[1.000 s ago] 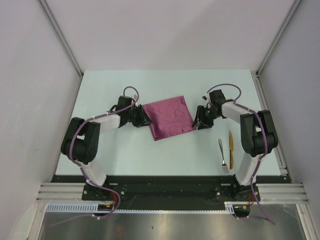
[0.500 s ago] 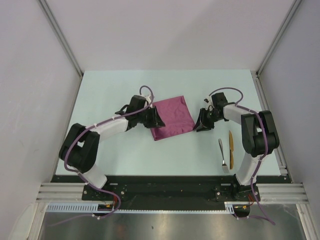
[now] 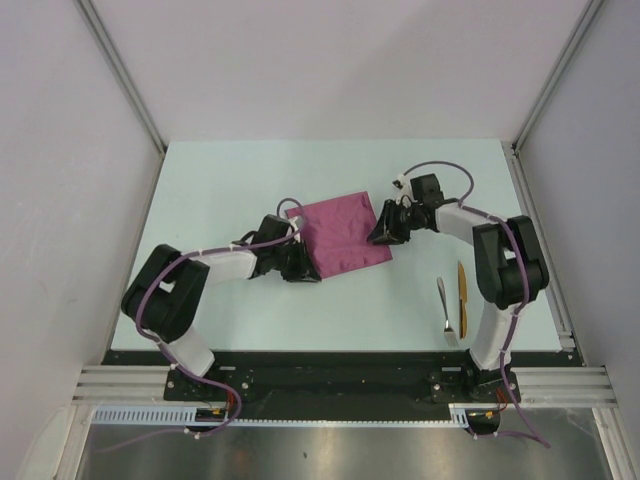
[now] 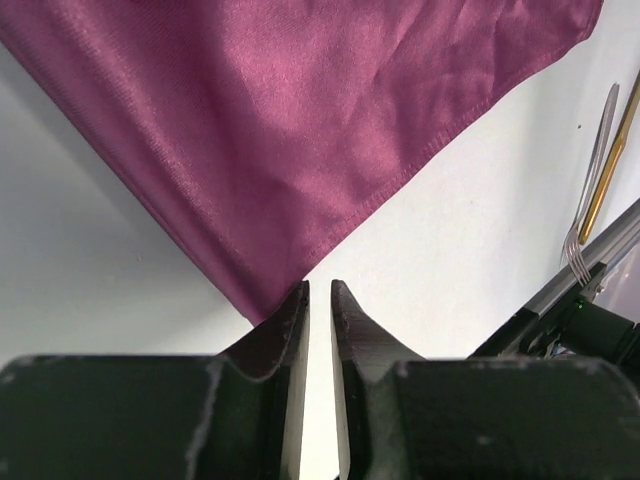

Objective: Fold the napkin into a case and place the utensils inside
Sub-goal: Smooth out the square-folded napkin at the center of the board.

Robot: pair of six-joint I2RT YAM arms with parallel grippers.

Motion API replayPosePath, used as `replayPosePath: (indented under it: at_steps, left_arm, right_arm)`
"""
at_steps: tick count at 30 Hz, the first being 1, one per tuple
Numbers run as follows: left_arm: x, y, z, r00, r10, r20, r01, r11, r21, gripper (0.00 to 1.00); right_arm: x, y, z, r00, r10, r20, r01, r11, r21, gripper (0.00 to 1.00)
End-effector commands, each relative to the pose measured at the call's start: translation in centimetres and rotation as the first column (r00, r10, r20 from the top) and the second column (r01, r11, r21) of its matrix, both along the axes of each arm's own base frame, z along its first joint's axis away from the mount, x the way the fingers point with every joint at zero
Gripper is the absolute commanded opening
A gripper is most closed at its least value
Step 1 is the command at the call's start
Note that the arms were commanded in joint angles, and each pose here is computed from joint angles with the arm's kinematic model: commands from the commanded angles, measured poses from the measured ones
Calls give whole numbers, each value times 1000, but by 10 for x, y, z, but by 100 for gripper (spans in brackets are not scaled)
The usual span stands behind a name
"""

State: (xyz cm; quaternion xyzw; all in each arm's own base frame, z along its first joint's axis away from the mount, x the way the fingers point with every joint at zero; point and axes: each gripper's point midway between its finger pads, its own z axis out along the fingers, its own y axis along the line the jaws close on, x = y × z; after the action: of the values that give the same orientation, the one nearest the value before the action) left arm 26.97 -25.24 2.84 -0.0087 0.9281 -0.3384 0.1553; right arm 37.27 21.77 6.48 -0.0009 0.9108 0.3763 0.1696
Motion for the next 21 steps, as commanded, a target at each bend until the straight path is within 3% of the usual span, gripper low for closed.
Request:
replayPosePath:
  at_steps: [1, 6, 11, 15, 21]
  left_arm:
    - [5, -1, -2, 1000, 13, 22, -13, 1000, -25, 17]
    - [-5, 6, -11, 1000, 14, 5, -14, 1000, -11, 15]
    - [-12, 8, -6, 1000, 0, -2, 0, 1000, -21, 15]
    - [-2, -6, 35, 999, -22, 36, 27, 991, -130, 22]
    - [41, -11, 91, 995, 51, 84, -23, 951, -309, 27]
  right_arm:
    - [9, 0, -22, 999, -3, -45, 7, 997, 81, 22]
    - [19, -31, -45, 998, -57, -40, 59, 997, 39, 20]
    - [24, -33, -37, 999, -46, -13, 46, 999, -1, 20]
    - [27, -20, -9, 999, -26, 33, 26, 1000, 1, 22]
    - [57, 11, 39, 989, -48, 141, 28, 989, 143, 38]
